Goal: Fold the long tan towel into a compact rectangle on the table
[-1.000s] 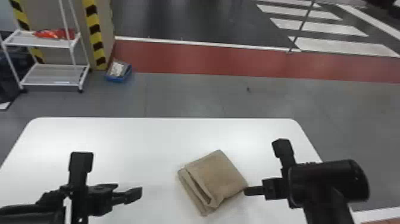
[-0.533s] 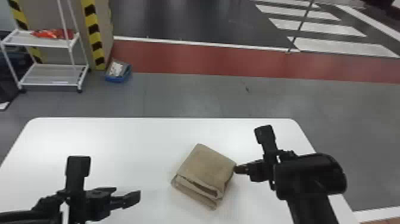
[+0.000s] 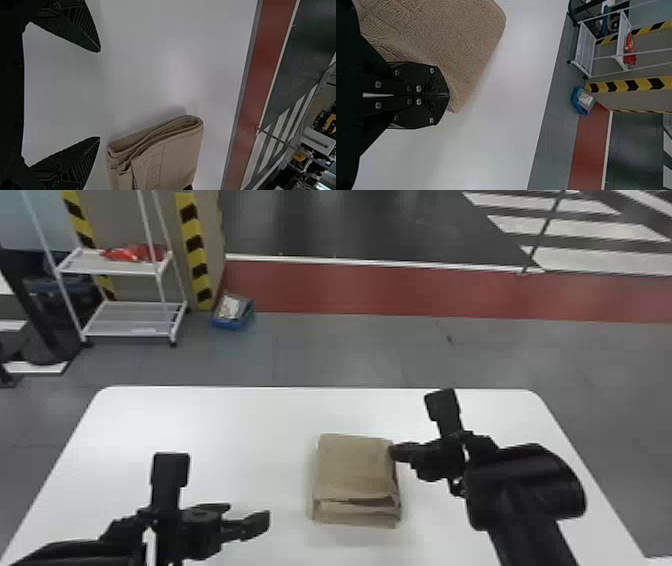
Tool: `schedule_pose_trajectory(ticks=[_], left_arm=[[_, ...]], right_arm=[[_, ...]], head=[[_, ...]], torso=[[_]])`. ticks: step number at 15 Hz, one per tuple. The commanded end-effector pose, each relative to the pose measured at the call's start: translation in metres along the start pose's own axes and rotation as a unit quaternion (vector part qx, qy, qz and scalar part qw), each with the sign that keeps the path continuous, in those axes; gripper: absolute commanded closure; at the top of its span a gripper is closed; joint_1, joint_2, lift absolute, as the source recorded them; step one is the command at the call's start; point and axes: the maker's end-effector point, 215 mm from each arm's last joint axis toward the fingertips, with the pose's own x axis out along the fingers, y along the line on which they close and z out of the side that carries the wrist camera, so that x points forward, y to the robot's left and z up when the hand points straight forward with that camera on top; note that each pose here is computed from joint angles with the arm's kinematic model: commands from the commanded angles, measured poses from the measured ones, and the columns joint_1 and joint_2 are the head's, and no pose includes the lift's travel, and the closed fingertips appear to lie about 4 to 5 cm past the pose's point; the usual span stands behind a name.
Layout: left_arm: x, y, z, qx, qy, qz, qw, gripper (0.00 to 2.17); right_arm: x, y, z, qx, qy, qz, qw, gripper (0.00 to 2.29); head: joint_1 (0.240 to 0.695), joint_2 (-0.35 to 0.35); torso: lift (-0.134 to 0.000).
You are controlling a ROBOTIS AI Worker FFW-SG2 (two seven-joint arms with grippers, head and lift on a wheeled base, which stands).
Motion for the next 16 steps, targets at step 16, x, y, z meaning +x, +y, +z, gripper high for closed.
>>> schedule_pose_trajectory(ticks=[16], left_arm=[[-0.019, 0.010, -0.008, -0.011, -0.003, 0.009, 0.9999, 0.10]], right_arm=[[-0.036, 0.103, -0.079, 0.065, 0.090, 0.114, 0.9873, 2.26]], head=[[0.695, 0.010]], torso=[[0.000]])
